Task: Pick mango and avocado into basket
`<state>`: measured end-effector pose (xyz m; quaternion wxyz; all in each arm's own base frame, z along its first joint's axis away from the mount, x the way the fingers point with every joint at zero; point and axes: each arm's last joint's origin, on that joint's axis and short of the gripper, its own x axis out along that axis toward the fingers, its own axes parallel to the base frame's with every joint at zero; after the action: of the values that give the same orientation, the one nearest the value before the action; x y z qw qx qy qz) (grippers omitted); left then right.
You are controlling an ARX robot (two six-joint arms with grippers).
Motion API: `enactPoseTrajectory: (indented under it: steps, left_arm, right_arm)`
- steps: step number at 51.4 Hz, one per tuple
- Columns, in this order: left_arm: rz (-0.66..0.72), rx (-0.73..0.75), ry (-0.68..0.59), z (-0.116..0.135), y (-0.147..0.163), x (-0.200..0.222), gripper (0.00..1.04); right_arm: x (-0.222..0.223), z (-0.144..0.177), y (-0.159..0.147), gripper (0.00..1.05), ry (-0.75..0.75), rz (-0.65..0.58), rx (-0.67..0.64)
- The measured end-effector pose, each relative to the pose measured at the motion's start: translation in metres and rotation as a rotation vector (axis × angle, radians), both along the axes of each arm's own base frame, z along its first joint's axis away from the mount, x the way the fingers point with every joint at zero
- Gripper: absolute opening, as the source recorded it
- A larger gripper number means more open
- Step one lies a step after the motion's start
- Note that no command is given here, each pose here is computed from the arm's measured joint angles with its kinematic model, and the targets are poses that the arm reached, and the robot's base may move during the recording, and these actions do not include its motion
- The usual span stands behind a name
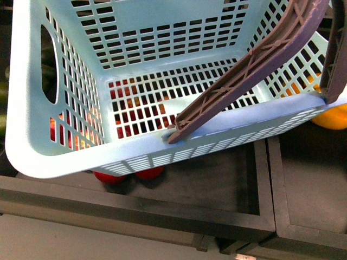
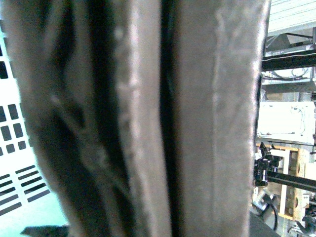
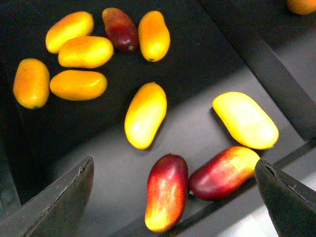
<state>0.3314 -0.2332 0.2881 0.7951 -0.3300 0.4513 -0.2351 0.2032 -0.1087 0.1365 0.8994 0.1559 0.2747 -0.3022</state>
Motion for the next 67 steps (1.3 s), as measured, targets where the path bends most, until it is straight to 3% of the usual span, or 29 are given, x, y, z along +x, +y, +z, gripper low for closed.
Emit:
enactPoseTrajectory:
  steps: [12, 21, 41, 67]
  left_arm:
    - [-0.003, -0.002, 0.001, 0.000, 0.000, 0.000, 0.26]
    - [0.000, 0.000, 0.000, 0.000, 0.000, 0.000, 0.26]
    - [-0.001, 0.000, 0.001, 0.000, 0.000, 0.000, 0.26]
    - [-0.002, -0.001, 0.001, 0.000, 0.000, 0.000, 0.26]
  right_arm:
    - [0.080, -0.074, -0.020, 0.96, 0.154, 0.006, 0.115]
    - [0.110, -0.115, -0.023, 0.96, 0.214, -0.027, 0.183]
    - [0.138, -0.160, -0.036, 0.96, 0.281, -0.099, 0.226]
    - [0.183, -0.164, -0.039, 0.96, 0.245, -0.101, 0.237]
